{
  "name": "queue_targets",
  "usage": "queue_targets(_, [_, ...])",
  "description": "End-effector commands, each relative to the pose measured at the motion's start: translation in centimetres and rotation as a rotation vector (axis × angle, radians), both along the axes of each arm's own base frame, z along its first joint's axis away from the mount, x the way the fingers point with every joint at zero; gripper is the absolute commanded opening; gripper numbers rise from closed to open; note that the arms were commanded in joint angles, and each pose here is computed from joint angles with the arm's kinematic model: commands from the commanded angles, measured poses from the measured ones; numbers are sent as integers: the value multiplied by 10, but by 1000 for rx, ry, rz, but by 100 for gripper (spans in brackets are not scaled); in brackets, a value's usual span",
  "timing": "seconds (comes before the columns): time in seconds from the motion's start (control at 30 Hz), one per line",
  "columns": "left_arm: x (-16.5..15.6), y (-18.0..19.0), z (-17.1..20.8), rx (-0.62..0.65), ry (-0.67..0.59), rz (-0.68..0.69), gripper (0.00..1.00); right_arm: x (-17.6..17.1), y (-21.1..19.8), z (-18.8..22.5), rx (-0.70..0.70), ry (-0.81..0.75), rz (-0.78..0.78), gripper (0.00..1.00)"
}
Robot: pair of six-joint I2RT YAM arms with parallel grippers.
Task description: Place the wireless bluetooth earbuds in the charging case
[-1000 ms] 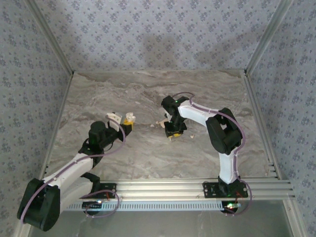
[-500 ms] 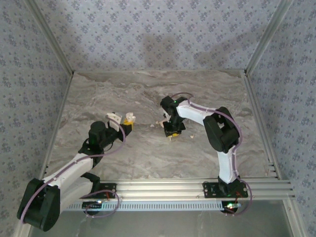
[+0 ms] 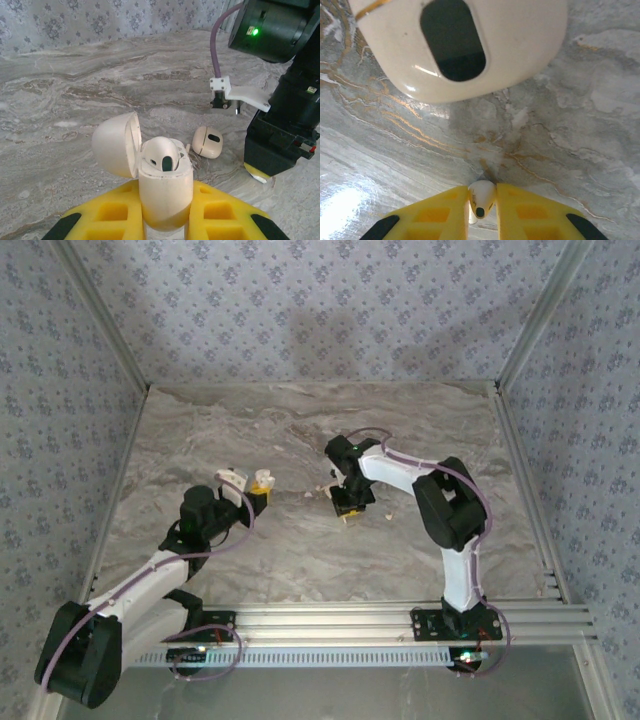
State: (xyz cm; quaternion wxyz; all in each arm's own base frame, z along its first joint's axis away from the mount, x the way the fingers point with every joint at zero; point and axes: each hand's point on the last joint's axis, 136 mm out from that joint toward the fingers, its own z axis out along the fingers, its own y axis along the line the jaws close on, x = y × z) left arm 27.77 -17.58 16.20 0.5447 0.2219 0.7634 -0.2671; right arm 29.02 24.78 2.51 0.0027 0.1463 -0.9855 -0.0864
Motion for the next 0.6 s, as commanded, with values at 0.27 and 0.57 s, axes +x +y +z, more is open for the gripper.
queue_targets(0.27, [-15,-43,27,-10,-111,-206,12,22,-5,86,226,-460,4,22])
queue_targets(0.57, [-18,-103,42,-20,-167,-400,12,11,-16,170,399,-784,73,22])
